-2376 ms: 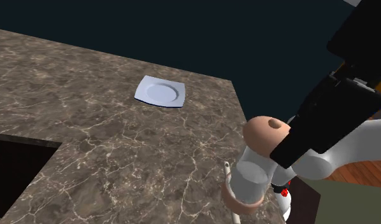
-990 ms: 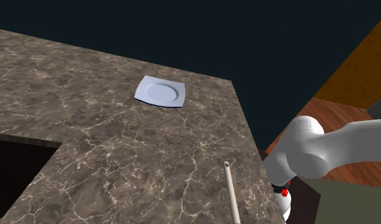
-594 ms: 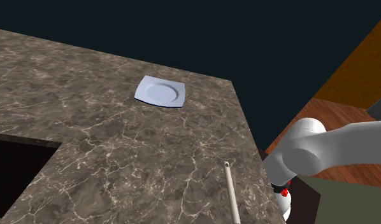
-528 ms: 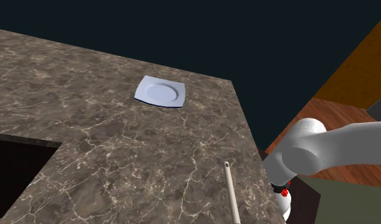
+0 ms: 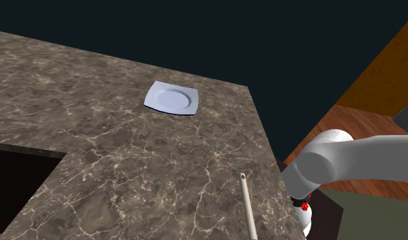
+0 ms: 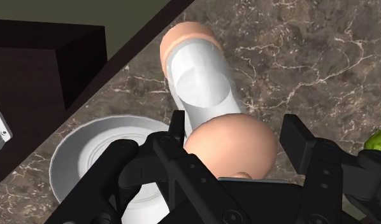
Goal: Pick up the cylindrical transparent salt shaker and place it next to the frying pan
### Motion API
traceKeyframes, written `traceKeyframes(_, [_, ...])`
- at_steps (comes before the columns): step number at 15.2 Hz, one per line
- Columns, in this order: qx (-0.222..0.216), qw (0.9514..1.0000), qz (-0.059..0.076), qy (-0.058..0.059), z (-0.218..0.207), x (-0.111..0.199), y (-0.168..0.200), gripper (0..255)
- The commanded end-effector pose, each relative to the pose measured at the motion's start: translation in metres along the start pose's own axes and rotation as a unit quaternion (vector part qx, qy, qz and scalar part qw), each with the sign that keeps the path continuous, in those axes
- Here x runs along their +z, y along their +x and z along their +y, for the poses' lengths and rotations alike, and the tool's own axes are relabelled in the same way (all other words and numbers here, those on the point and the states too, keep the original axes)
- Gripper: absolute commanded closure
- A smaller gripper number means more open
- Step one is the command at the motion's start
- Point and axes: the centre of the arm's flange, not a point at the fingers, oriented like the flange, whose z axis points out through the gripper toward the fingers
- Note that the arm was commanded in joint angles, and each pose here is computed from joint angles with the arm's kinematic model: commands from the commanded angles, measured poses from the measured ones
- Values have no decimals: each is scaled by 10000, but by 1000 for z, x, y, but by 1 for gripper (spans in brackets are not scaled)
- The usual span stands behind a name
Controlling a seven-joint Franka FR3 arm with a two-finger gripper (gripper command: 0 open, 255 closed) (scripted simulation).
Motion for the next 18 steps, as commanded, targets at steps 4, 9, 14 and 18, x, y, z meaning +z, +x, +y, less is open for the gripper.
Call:
traceKeyframes(4, [2,10000,-1,3,3,26,0,255])
traceKeyframes(9, [2,10000,-1,3,8,52,-1,255])
traceKeyframes(14, [2,10000,-1,3,12,78,-1,255])
traceKeyframes(18, [2,10000,-1,3,12,81,-1,255])
